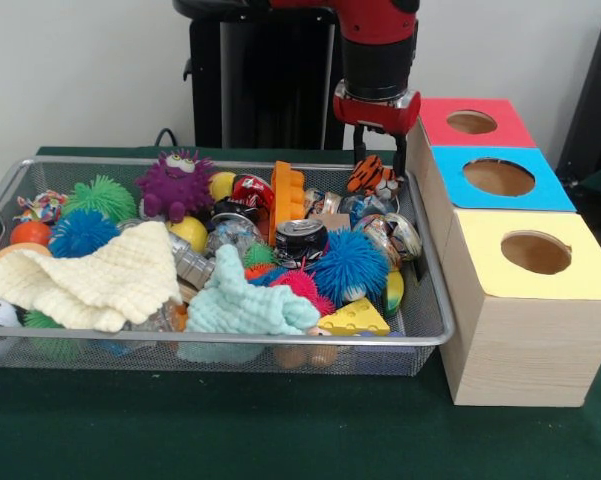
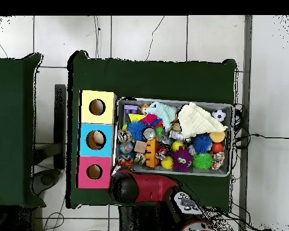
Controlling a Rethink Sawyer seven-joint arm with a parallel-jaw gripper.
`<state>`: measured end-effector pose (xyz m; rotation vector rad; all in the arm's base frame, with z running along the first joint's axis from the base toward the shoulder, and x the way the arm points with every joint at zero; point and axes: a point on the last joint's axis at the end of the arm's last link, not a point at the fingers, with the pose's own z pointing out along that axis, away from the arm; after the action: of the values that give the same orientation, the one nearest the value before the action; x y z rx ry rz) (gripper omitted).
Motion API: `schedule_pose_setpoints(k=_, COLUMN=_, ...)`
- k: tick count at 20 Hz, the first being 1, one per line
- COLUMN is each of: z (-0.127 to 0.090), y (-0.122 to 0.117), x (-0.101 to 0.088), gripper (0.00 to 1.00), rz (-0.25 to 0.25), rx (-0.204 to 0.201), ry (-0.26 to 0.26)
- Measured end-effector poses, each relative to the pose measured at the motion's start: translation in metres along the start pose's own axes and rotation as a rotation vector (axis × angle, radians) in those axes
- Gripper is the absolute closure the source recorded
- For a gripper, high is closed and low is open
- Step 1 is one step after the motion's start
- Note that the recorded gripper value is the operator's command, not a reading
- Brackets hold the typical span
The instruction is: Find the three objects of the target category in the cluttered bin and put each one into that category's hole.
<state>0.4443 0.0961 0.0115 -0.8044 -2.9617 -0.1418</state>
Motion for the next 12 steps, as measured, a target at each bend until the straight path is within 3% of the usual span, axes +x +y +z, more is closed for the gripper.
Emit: schedule_pose_setpoints(k=12, z=0.0003, y=0.0007, x=0.0009, gripper=0.0, rz=-0.009, rx=0.005, ry=-0.005)
